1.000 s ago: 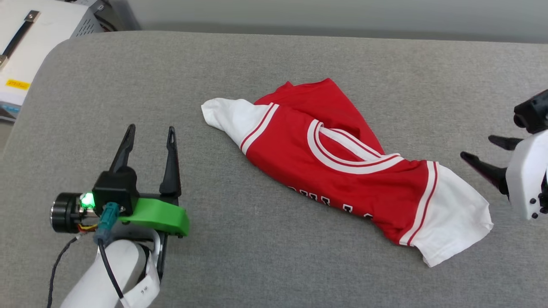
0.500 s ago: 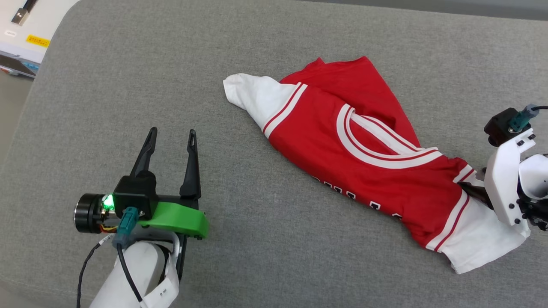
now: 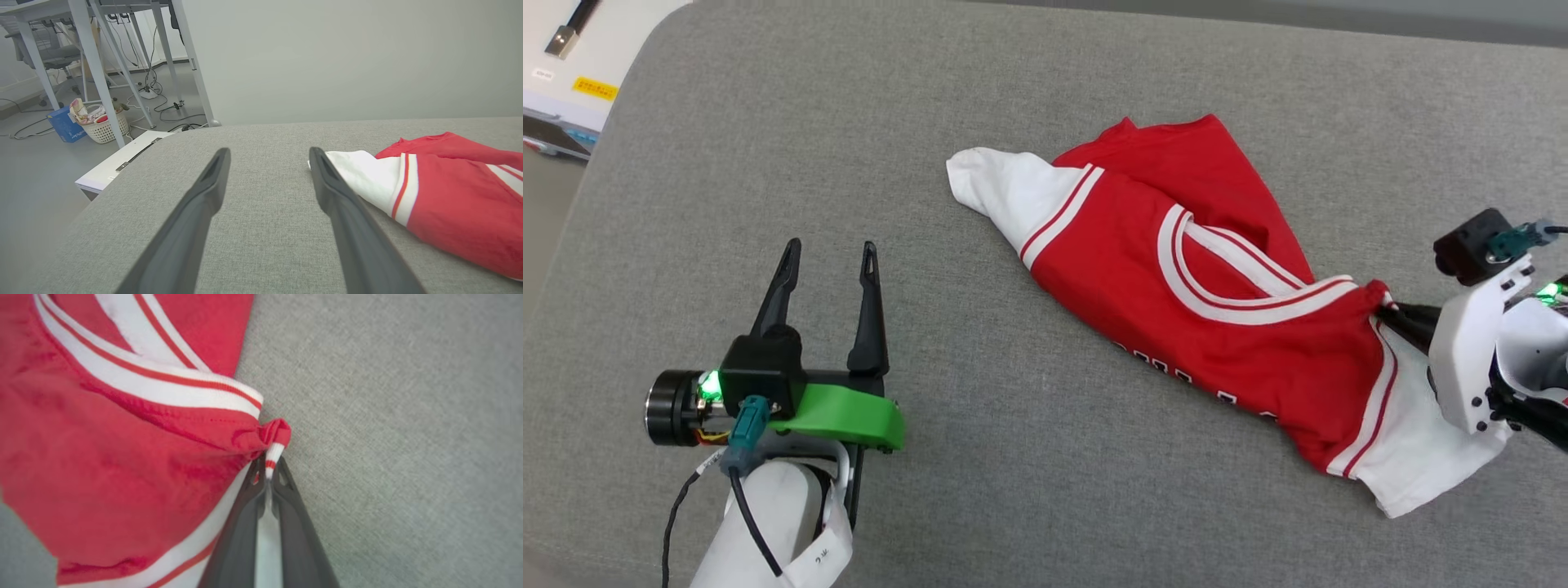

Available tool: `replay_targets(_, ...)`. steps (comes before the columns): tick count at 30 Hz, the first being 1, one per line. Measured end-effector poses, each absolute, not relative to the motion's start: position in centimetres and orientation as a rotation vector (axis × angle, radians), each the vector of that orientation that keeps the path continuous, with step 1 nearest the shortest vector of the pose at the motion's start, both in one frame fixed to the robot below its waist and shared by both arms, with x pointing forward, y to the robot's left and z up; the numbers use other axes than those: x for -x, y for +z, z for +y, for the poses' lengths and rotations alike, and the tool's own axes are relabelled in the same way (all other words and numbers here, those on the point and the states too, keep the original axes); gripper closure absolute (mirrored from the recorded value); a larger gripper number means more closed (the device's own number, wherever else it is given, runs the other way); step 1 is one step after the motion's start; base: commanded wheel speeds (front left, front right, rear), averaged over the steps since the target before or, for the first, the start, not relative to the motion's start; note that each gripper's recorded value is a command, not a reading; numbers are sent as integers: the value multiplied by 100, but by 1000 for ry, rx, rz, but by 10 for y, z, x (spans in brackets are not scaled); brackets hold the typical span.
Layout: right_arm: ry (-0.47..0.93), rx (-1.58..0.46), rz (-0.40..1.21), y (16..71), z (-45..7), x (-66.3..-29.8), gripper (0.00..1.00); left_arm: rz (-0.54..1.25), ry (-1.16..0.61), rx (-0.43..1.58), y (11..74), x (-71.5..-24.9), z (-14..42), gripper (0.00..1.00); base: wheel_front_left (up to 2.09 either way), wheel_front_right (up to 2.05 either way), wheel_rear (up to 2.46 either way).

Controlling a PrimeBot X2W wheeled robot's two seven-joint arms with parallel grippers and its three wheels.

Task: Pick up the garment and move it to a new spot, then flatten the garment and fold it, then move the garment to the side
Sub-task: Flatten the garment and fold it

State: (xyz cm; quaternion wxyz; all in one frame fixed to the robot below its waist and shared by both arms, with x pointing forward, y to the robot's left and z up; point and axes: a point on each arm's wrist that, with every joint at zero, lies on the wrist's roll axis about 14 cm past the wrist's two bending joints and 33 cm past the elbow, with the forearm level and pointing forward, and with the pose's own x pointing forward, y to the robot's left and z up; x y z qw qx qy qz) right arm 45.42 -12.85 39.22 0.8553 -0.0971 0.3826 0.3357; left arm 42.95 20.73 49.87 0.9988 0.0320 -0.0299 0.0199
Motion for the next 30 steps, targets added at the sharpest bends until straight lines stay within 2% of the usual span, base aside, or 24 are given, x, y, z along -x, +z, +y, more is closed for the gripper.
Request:
replay_targets(4, 699, 192, 611, 438, -130, -469, 100, -69, 34, -64, 502, -424, 205, 0, 0, 0, 0)
replay_targets(5, 671, 200, 517, 468, -142, -477, 100, -78, 25, -63, 504, -424, 201, 0, 0, 0, 0)
replay_targets(10, 631, 214, 431, 498, -157, -489, 100, -87, 12, -54, 506, -426, 195, 0, 0, 0, 0)
replay_targets(17, 588, 233, 425, 506, -162, -522, 100, -57, 1, -35, 492, -433, 189, 0, 0, 0, 0)
replay_targets(24, 501, 236, 435, 498, -165, -581, 100, -52, 11, -37, 485, -448, 191, 0, 0, 0, 0)
replay_targets(27, 457, 227, 478, 476, -167, -601, 100, -40, 21, -38, 478, -453, 193, 0, 0, 0, 0)
replay_targets(30, 444, 251, 588, 432, -166, -604, 100, -21, 30, -37, 470, -456, 196, 0, 0, 0, 0)
